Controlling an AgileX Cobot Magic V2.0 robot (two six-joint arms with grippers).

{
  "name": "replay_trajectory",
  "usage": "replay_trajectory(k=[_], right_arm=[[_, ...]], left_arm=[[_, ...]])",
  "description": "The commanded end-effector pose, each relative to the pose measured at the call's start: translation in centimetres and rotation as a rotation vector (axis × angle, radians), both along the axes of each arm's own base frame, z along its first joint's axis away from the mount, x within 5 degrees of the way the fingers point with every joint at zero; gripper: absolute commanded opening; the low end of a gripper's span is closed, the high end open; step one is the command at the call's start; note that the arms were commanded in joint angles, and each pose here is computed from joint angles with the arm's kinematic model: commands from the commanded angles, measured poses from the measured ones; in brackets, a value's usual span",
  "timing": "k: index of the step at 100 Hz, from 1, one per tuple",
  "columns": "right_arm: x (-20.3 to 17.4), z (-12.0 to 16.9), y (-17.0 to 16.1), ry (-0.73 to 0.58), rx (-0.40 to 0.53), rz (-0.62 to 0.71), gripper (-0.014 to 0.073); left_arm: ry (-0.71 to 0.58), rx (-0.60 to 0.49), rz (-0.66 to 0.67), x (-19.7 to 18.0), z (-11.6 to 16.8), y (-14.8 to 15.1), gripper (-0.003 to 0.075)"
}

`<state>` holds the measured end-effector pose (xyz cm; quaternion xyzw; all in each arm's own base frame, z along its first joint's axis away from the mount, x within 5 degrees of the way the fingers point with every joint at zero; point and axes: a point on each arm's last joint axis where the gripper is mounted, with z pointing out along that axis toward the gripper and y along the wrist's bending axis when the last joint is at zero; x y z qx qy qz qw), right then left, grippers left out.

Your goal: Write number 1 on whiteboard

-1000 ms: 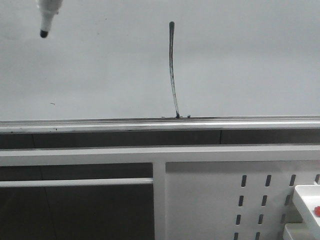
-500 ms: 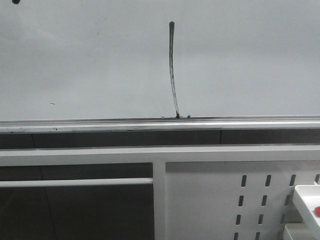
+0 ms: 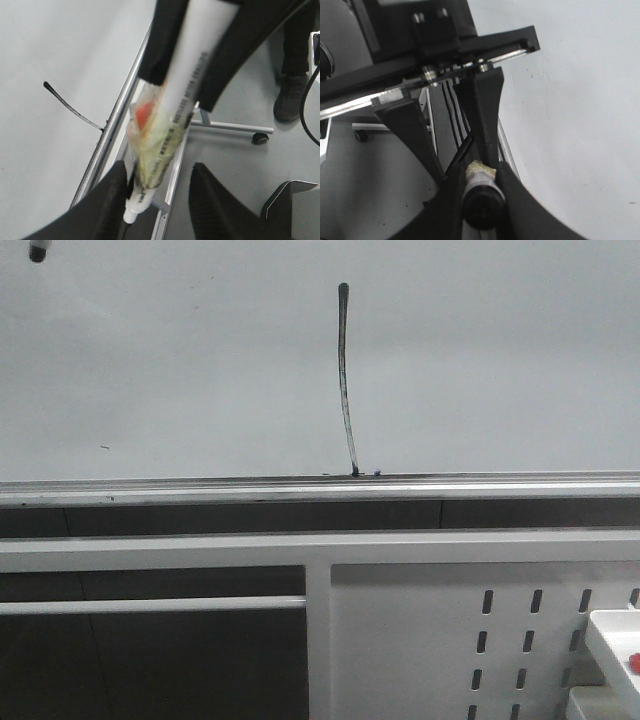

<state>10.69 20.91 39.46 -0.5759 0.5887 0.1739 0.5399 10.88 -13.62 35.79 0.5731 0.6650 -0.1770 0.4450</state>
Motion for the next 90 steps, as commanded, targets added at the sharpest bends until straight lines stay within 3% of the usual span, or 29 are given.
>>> replay_trajectory(k=[1, 46, 90], right_arm=[[-0.15, 2.3, -0.33, -0.066, 0.111, 0.004, -0.0077], [-0.19, 1.83, -0.45, -0.042, 0.063, 0.002, -0.0077], [-0.16, 2.21, -0.35, -0.062, 0.102, 0.004, -0.0077]], left_arm=[[-0.036, -0.066, 0.023, 0.33, 1.16, -0.21, 0.026], [-0.037, -0.076, 0.026, 0.35, 1.24, -0.24, 0.026], [0.007, -0.127, 0.024, 0.14, 1.44, -0.47, 0.026]])
